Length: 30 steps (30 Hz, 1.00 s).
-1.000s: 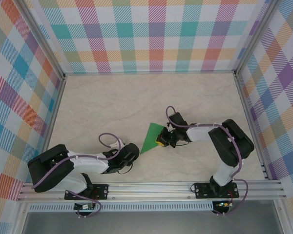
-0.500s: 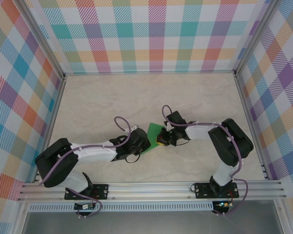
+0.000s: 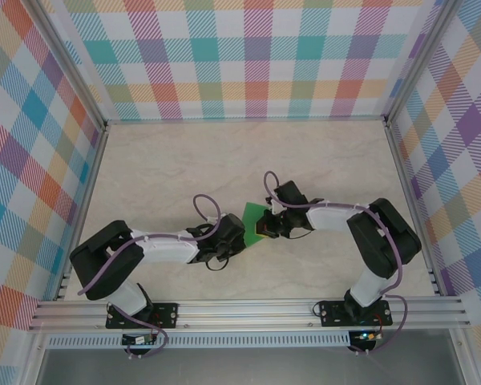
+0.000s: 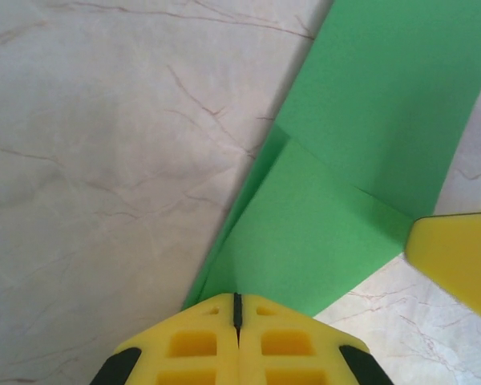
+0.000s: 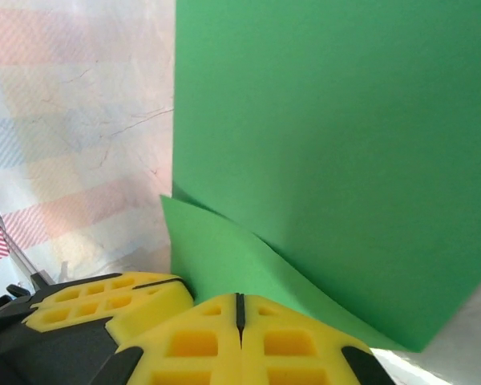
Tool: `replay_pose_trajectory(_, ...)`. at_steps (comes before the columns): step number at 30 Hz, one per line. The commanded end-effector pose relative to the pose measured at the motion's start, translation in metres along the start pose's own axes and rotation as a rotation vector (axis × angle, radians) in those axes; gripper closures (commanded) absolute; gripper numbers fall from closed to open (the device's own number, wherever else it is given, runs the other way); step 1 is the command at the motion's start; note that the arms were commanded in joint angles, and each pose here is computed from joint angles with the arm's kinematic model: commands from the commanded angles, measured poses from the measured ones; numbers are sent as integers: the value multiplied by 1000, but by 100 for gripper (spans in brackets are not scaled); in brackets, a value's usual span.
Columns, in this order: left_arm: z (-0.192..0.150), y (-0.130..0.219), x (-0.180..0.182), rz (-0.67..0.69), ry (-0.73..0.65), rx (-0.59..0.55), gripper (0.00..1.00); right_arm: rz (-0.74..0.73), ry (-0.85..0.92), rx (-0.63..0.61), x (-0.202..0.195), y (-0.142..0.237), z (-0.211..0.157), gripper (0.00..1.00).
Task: Fold a paper plane with a square sheet of paper (pick it up from the middle)
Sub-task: Third fold the triangle at the center of the table.
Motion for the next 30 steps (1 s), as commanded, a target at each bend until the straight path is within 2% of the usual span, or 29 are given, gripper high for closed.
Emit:
replay_pose_trajectory(1, -3, -5, 14, 73, 16, 30, 100, 33, 41, 40, 8, -7, -11, 100)
replay_pose_trajectory(8, -3, -3, 18, 119, 18, 30, 100, 17, 45, 83, 9, -22, -18, 100)
replay_pose_trajectory(14, -6, -2, 26, 174, 29, 50, 100, -86, -11, 60, -14, -24, -12, 100)
replay_pose_trajectory(22, -11, -3, 27, 135, 59, 79, 100, -151, -141, -45, -73, 5, 3, 100)
replay_pose_trajectory(25, -10, -3, 25, 122, 59, 76, 100, -167, -141, -107, -74, 24, 13, 100)
replay_pose_trajectory(30, -7, 0, 14, 96, 40, 75, 100, -161, -86, -175, -51, 47, 26, 100)
Point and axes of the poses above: each hand's point on the last joint's axis, 136 mm out from that joint toward the fingers, its own y axis back along the fingers, its own x axis along the line the jaws close on, z = x × y, the point moved 6 cm from there along y, back along the fingers, and after that the axes turned 2 degrees about -y, right-handed, at the moved point
